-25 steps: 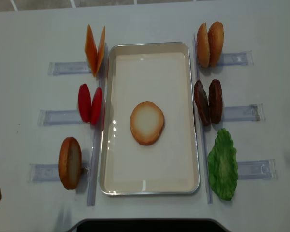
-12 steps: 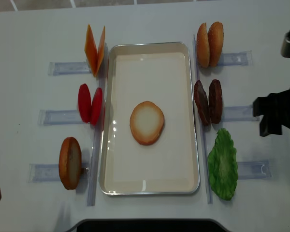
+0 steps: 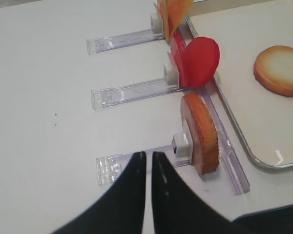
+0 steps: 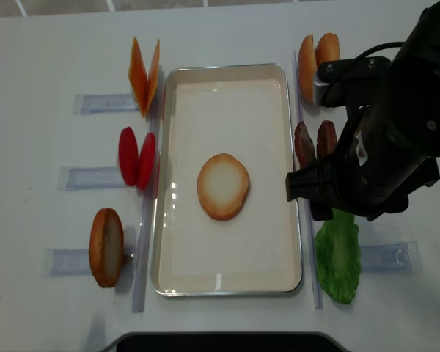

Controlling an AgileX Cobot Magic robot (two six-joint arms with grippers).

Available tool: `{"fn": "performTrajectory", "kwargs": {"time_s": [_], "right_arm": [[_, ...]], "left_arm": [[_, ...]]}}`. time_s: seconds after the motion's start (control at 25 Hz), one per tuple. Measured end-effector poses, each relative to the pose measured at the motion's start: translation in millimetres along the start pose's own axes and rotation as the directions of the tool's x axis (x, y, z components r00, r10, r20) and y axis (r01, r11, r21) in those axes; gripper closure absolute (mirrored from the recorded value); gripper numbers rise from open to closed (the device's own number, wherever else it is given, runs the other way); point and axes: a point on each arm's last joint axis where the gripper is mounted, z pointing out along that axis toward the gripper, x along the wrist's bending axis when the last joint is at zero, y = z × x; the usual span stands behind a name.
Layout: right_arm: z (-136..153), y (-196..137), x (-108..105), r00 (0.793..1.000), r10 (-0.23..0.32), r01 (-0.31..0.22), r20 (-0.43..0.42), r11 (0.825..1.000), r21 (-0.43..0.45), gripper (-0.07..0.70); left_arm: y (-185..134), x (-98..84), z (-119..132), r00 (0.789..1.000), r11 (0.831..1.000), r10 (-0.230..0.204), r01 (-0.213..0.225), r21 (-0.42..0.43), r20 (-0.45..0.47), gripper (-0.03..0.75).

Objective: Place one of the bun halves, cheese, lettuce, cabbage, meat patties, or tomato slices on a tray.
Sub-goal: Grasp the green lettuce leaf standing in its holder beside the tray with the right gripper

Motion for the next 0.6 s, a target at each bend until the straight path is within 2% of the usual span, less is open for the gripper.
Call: {"fn": "performTrajectory", "kwargs": {"time_s": [0.4,0.6], "right_arm": [[5,2,1,0.999,-0.02,0.021,0.041,1.0,-0.012,0.165],[22,-9,-5,0.997,-0.022,0.018,0.077,0.999,0.049,0.165]], "left_arm": [[0,0.0,0,1.0,1.0,0.0,0.0,0.0,0.0,0.716],[0,0.0,0,1.0,1.0,0.0,0.0,0.0,0.0,0.716]]}}
